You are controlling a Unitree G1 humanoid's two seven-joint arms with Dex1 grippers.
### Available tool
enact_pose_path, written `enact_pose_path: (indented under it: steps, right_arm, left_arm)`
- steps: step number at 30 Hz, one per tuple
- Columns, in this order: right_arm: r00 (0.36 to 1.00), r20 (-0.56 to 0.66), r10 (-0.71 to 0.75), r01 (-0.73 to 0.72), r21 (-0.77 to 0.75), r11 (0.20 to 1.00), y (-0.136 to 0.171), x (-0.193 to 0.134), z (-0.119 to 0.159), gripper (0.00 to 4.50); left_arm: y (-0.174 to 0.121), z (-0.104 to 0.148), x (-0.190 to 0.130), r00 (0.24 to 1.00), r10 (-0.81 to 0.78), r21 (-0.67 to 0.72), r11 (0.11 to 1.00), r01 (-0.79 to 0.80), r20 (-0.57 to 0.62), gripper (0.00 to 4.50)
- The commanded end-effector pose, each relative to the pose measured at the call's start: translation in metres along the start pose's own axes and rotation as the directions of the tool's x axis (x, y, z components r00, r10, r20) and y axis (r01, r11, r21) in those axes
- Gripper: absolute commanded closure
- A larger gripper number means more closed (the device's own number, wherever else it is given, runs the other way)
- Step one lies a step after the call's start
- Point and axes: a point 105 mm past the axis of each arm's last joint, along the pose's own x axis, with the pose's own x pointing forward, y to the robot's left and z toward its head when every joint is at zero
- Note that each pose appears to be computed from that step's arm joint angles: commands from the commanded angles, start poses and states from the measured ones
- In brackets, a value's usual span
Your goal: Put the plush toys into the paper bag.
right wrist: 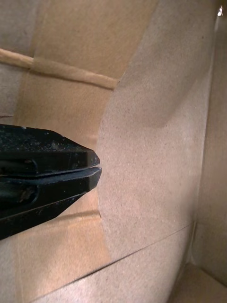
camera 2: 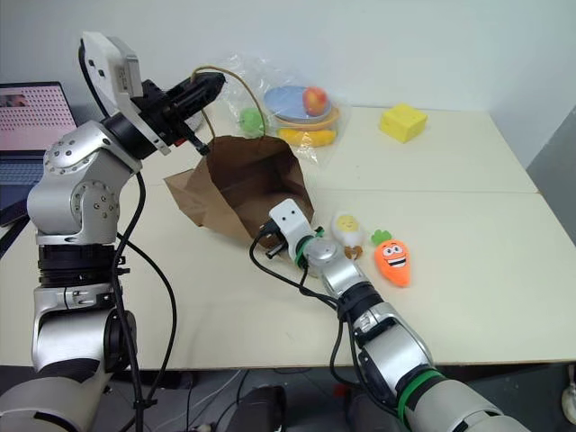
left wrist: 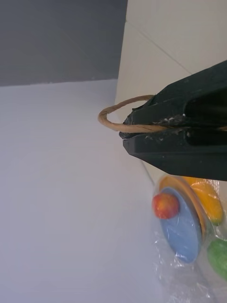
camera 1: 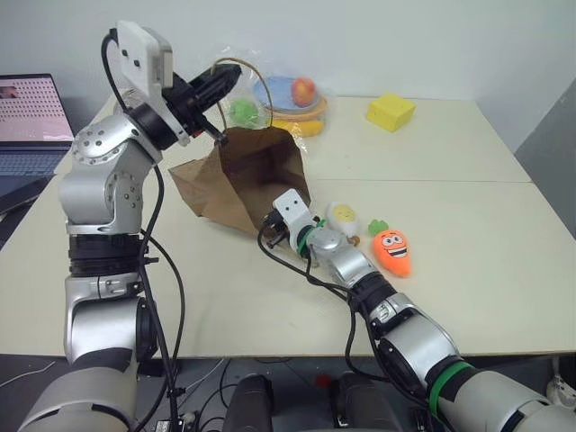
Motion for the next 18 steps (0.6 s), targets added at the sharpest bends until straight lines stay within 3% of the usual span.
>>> enact_pose_path:
  steps: [1,4,10,17,18]
  right_arm:
    - [1.0,0.002,0.029,-0.03,0.018,0.999,0.016,0.005,0.005,4.48]
    - [0.999,0.016,0.037,-0.037,0.019,0.999,0.017,0.005,0.008,4.48]
    - [0.973,0.216,0.084,-0.095,0.043,0.995,0.019,-0.005,0.051,4.48]
    - [0.9,0.403,0.167,-0.203,0.048,0.978,0.019,-0.038,0.093,4.48]
    - [0.889,0.425,0.172,-0.207,0.037,0.978,0.016,-0.046,0.098,4.31]
  left_arm:
    - [0.005,0.019,-0.002,0.998,0.019,0.046,0.999,-0.022,0.064,4.5]
    - [-0.003,0.001,-0.007,1.0,-0.016,0.042,0.999,0.015,0.007,4.5]
    - [-0.029,-0.031,-0.016,0.99,-0.113,0.01,0.993,0.114,-0.086,4.5]
    - [-0.043,-0.042,-0.016,0.983,-0.153,0.0,0.988,0.153,-0.103,4.5]
    - [-0.045,-0.043,-0.016,0.981,-0.165,-0.001,0.986,0.166,-0.107,4.5]
